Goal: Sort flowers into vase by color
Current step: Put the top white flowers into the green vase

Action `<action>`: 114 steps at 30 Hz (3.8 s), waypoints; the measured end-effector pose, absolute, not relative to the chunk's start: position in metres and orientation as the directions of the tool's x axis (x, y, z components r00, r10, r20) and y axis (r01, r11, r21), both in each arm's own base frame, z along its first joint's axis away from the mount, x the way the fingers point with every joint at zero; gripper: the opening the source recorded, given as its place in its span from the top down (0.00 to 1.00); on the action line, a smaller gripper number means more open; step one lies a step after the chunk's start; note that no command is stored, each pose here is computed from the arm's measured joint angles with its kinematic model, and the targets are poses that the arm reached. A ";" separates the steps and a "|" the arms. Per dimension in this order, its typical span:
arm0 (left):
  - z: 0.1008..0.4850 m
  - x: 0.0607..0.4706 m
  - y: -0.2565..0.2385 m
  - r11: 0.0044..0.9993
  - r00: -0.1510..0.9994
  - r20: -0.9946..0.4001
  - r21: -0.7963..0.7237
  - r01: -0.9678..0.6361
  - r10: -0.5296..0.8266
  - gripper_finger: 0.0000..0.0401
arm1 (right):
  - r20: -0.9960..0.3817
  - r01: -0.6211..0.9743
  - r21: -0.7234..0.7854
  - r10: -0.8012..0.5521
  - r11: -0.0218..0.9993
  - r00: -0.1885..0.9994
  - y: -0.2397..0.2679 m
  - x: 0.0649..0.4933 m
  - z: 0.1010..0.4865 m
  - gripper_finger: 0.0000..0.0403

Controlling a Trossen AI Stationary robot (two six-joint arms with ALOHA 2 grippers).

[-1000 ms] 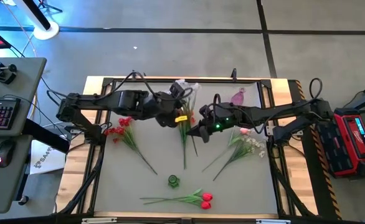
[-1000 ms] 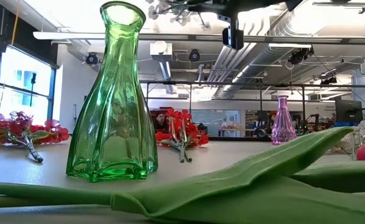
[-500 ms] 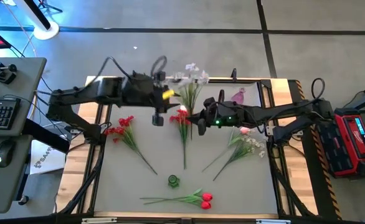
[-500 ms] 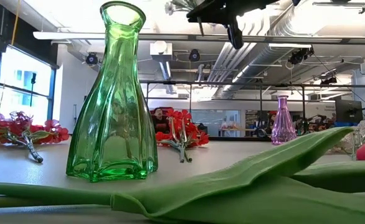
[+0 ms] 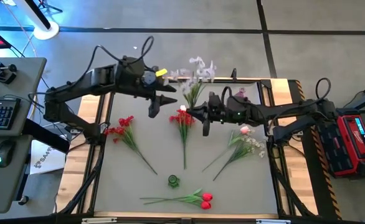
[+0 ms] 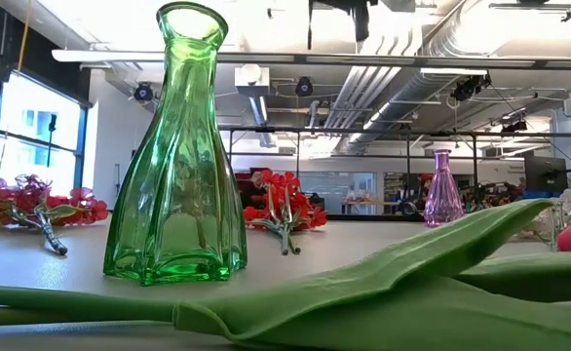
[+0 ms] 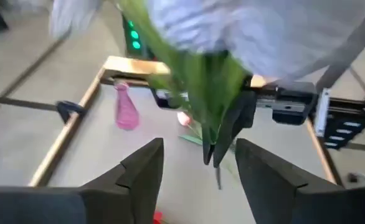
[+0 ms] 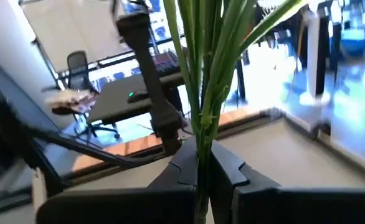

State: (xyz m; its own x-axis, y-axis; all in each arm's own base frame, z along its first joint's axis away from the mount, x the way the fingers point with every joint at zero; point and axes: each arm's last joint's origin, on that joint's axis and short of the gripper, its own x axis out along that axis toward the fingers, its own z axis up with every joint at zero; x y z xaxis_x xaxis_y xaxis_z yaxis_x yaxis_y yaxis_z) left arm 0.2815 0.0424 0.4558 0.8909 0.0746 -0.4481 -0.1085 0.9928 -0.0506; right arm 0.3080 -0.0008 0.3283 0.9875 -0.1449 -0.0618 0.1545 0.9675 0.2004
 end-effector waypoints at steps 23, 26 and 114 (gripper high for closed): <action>0.437 0.345 0.042 0.997 0.949 -0.310 -0.073 0.038 -0.059 0.39 | -0.025 0.166 -0.004 -0.166 0.986 0.986 0.004 0.308 0.332 1.00; 0.436 0.345 0.047 0.997 0.950 -0.310 -0.069 0.025 -0.045 0.50 | -0.025 0.164 -0.013 -0.165 0.986 0.986 0.005 0.308 0.332 1.00; 0.389 0.207 -0.120 0.928 0.915 -0.154 -0.041 0.371 -0.373 0.99 | -0.165 0.203 0.302 -0.159 0.931 0.973 -0.002 0.193 0.377 0.46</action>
